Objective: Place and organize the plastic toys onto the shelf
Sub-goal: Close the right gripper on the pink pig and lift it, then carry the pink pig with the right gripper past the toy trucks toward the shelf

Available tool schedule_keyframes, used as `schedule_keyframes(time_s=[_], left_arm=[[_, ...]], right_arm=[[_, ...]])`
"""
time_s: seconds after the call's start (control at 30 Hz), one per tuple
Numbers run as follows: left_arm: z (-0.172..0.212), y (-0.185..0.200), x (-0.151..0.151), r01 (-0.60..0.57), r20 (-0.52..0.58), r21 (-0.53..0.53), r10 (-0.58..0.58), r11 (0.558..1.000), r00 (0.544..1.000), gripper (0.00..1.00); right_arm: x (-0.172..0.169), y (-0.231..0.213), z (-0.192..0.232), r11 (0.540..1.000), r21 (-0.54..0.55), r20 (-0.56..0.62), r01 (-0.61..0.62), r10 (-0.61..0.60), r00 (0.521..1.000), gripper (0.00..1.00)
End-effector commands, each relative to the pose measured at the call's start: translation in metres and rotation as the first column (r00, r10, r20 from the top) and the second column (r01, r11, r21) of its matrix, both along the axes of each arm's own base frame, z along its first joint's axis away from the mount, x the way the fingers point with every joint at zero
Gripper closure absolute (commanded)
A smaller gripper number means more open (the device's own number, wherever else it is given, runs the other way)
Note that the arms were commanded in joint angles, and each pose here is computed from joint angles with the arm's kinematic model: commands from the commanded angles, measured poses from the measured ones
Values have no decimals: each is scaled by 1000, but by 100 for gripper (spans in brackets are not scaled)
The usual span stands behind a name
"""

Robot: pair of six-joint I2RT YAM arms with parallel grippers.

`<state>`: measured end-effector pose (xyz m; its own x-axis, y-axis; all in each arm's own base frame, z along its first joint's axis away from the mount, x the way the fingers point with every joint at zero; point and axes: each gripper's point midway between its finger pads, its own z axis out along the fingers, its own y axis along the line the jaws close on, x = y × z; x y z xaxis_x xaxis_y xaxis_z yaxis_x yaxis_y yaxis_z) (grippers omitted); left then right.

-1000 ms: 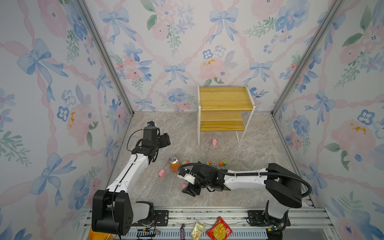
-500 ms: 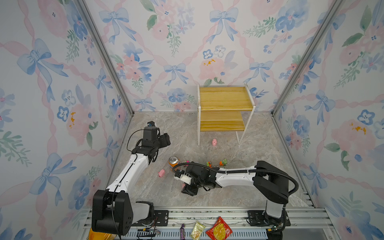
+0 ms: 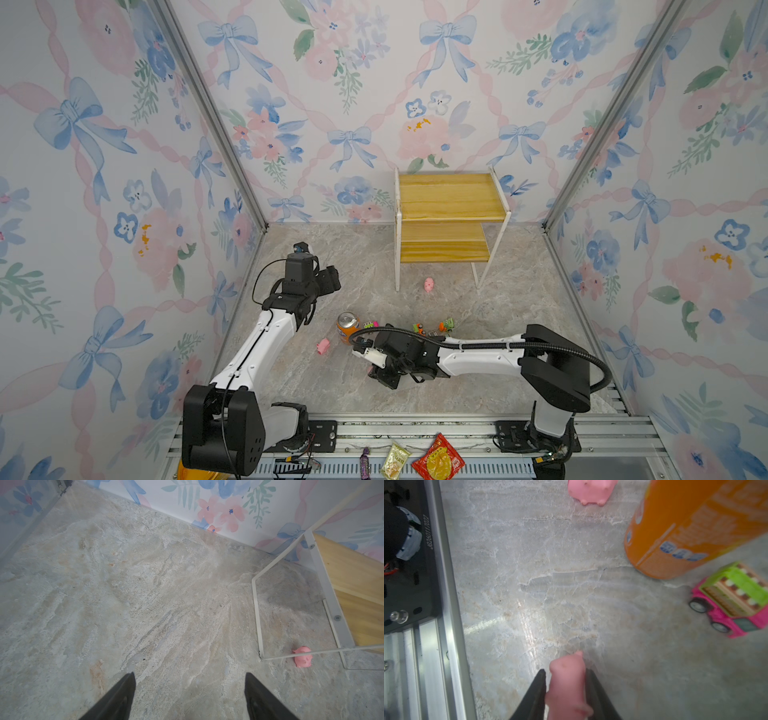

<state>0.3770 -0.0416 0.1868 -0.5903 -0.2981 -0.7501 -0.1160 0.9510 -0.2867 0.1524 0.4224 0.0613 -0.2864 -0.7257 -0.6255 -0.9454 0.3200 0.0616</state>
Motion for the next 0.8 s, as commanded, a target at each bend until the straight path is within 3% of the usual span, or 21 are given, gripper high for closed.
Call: schedule_keyframes(time_s=[0.0, 0.33, 0.47, 0.63, 0.77], left_arm=[[8, 0, -1, -1, 31, -24, 2, 1000, 1000, 18], [16, -9, -3, 26, 58, -28, -24, 999, 998, 19], [21, -14, -5, 40, 71, -24, -38, 999, 997, 19], [27, -24, -8, 65, 91, -19, -63, 998, 994, 19], [29, -31, -10, 87, 97, -20, -85, 996, 992, 19]], right_arm=[[12, -12, 28, 996, 39, 88, 75, -78, 993, 70], [34, -64, 62, 957, 113, 144, 268, -282, 948, 75], [52, -97, 62, 911, 116, 166, 396, -411, 896, 75], [78, -153, 59, 795, 110, 203, 596, -605, 770, 75], [91, -207, 52, 651, 136, 185, 747, -757, 626, 75]])
